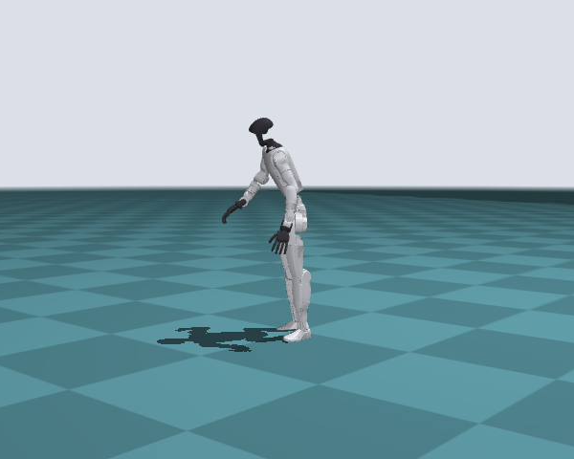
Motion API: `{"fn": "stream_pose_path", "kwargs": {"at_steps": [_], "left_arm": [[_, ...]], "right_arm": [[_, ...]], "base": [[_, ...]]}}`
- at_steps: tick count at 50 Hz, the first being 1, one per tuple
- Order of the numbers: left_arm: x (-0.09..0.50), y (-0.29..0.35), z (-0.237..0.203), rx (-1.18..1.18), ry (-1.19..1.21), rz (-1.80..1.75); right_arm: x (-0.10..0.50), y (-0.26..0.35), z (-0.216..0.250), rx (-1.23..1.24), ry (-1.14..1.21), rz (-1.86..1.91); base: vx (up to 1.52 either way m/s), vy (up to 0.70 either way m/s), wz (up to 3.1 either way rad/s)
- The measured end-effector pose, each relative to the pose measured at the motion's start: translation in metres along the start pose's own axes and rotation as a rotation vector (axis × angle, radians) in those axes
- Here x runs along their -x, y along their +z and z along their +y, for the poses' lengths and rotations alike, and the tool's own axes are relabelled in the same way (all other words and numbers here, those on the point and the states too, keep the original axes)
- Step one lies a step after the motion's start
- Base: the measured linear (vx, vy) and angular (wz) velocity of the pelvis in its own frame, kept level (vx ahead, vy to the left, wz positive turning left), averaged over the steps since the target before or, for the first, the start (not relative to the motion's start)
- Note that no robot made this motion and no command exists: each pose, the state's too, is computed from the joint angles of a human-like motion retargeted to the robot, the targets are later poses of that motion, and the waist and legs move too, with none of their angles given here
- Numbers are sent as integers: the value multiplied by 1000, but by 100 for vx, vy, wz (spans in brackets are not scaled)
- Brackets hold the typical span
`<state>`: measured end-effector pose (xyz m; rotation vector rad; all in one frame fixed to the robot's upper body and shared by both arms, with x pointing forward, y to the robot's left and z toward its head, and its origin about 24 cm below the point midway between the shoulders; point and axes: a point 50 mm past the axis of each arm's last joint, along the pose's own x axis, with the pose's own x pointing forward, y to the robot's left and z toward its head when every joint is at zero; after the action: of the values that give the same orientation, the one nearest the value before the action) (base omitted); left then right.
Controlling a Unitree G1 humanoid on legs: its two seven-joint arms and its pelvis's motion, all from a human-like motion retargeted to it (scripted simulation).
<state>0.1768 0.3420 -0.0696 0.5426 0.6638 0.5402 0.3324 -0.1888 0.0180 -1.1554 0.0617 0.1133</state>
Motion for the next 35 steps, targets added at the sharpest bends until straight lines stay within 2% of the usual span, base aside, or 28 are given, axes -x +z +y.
{"fn": "stream_pose_path", "kwargs": {"at_steps": [5, 12, 19, 25, 31, 35], "left_arm": [[19, -45, 0, 162, 120, 198], [32, -65, -14, 88, 8, 260], [27, -42, -34, 62, -109, 168], [14, 6, -47, 53, -168, -5], [15, 37, -56, 44, -231, -158], [20, 34, -59, -16, -269, -172]], "right_arm": [[16, -32, 7, -13, 13, 113], [30, -59, 13, -68, 19, 242], [37, -69, 19, -247, -4, 346], [33, -69, 14, -457, -86, 404], [31, -71, 2, -463, -142, 403], [33, -75, -4, -419, -165, 400]], "base": [[27, 39, 94], [19, 15, 99], [21, 3, 103], [17, -27, 53], [28, -19, 30], [44, -11, 14]]}}
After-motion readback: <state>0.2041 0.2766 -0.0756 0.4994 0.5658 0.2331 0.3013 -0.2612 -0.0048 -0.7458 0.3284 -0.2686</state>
